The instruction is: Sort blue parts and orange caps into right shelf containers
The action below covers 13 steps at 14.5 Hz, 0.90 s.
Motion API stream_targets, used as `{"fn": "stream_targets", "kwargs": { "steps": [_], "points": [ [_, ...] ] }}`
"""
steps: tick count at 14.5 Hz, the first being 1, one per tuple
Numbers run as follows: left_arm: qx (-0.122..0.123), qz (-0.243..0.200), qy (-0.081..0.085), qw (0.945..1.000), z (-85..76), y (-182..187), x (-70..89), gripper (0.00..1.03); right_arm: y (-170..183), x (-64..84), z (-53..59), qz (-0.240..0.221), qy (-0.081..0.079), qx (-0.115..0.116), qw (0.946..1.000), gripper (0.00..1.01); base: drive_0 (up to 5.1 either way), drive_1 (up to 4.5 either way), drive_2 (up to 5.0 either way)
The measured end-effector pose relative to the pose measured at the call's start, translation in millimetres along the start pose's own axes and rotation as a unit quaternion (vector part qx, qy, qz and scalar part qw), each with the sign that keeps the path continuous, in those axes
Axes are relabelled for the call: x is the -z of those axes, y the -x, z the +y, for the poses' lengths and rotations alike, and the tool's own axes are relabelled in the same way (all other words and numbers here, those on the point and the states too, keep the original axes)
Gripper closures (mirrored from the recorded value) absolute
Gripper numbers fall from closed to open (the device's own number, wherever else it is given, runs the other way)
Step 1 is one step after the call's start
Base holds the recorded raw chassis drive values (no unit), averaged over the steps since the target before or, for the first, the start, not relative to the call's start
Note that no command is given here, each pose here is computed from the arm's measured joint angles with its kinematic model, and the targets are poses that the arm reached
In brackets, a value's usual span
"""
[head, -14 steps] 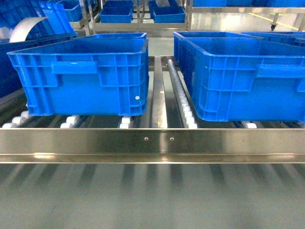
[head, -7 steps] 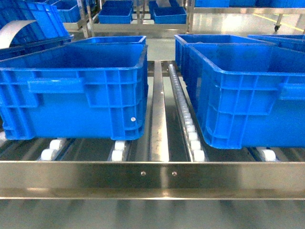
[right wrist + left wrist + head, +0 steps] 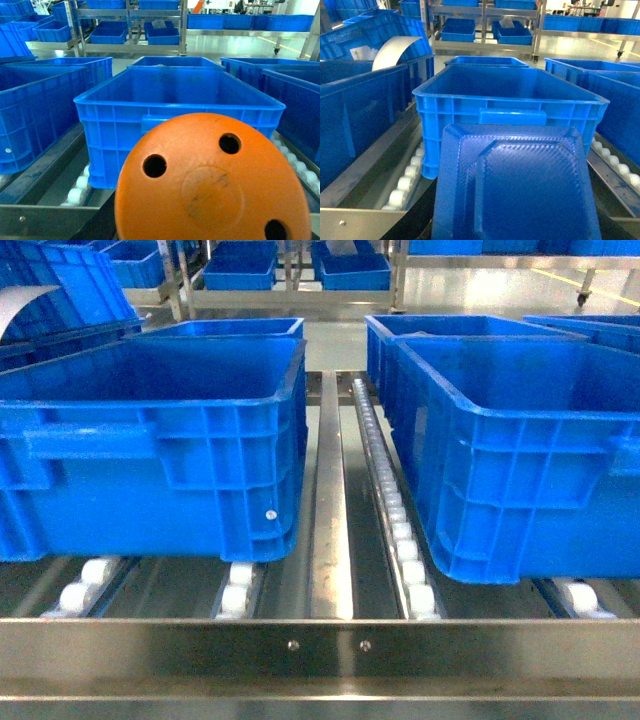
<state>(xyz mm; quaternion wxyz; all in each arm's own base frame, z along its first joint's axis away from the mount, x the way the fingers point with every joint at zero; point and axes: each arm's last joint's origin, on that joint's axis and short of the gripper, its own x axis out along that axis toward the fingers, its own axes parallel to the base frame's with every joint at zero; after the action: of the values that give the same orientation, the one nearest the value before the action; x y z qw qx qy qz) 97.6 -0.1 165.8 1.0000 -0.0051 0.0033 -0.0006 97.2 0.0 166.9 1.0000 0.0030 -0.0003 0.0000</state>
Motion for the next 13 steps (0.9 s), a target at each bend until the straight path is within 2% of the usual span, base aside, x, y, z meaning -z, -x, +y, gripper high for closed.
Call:
{"fn": "stream_targets", "kwargs": {
  "steps": [12,13],
  "points": [
    [0.000,0.000,0.000,1.0000,0.0,0.0,0.0,0.61,0.0,0.0,0.0,0.000,0.000,0.000,1.0000,0.56,0.1,4.36,-4.2],
    [0.000,0.000,0.000,1.0000,0.0,0.0,-0.1,0.61,0.0,-0.1,0.0,0.000,0.000,0.000,1.0000,0.56,0.0,0.00,0.0]
  ]
}}
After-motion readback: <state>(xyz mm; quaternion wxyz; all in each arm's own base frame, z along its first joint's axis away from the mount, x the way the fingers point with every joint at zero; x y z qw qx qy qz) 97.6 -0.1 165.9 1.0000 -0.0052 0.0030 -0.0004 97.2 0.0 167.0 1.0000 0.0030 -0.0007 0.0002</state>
